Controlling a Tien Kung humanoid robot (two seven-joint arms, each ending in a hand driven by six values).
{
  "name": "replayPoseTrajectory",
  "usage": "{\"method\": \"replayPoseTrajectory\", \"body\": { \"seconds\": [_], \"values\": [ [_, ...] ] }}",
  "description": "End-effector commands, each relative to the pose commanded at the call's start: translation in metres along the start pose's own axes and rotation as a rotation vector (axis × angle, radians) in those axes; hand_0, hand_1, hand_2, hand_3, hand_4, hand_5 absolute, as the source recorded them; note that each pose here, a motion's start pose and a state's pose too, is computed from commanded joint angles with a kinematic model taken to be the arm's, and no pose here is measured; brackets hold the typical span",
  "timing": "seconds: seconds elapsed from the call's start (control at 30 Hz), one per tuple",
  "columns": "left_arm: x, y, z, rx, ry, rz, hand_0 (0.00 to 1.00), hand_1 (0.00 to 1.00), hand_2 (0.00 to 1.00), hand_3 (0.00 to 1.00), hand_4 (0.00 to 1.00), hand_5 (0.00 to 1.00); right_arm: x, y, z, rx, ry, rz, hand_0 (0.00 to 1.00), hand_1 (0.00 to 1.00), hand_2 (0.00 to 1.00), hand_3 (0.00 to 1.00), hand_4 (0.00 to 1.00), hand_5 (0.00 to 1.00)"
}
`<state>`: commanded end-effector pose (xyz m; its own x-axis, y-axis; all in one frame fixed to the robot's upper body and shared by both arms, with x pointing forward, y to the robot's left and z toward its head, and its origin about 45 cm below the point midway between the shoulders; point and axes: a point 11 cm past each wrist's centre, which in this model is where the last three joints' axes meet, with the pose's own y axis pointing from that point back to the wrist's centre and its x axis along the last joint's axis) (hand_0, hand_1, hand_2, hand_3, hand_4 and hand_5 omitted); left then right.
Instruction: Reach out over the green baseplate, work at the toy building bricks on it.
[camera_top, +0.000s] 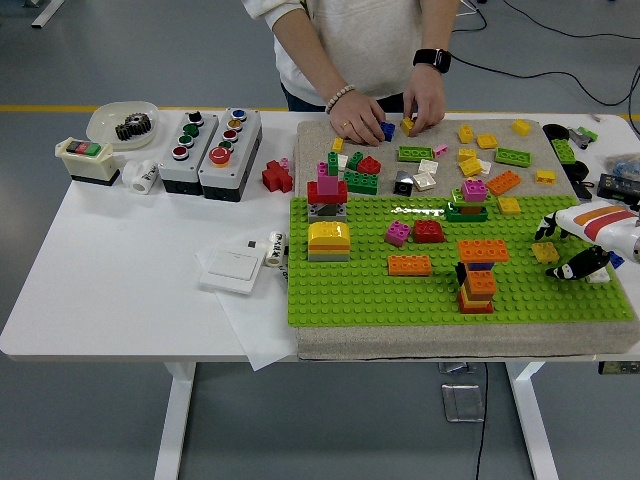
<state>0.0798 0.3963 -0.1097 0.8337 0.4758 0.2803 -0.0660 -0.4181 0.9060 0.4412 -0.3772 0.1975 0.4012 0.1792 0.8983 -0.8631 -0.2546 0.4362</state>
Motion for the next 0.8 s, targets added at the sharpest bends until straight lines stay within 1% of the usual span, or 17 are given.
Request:
{"method": "replayPoseTrajectory", "body": {
  "seconds": [0.53,0.57,0.73,0.77,0.8],
  "values": [
    [0.001,0.0001,0.0003,-0.001,-0.008,0.0,0.55,0.622,0.685,0.609,0.639,0.732,-0.0024,-0.0014,-0.0019,0.003,0.009,0.006,0.472,0.621,0.701,0.673,0.832,0.335],
    [0.0013,0.0001,0.0005,-0.001,-0.008,0.001,0.552,0.622,0.687,0.609,0.639,0.732,-0.0027,-0.0013,-0.0018,0.004,0.01,0.009,0.456,0.612,0.689,0.664,0.822,0.348],
    [0.0023,0.0003,0.0014,-0.003,-0.009,0.002,0.552,0.622,0.687,0.609,0.639,0.732,-0.0067,-0.0011,-0.0015,0.005,0.016,0.016,0.456,0.612,0.689,0.664,0.822,0.348],
    [0.0023,0.0004,0.0016,-0.004,-0.009,0.002,0.551,0.626,0.687,0.61,0.639,0.732,-0.0075,-0.001,-0.0016,0.006,0.017,0.017,0.427,0.594,0.67,0.65,0.811,0.351],
    [0.0023,0.0004,0.0018,-0.004,-0.009,0.002,0.551,0.626,0.687,0.61,0.639,0.732,-0.0086,-0.001,-0.0018,0.008,0.019,0.018,0.427,0.594,0.67,0.65,0.811,0.351]
  ]
}}
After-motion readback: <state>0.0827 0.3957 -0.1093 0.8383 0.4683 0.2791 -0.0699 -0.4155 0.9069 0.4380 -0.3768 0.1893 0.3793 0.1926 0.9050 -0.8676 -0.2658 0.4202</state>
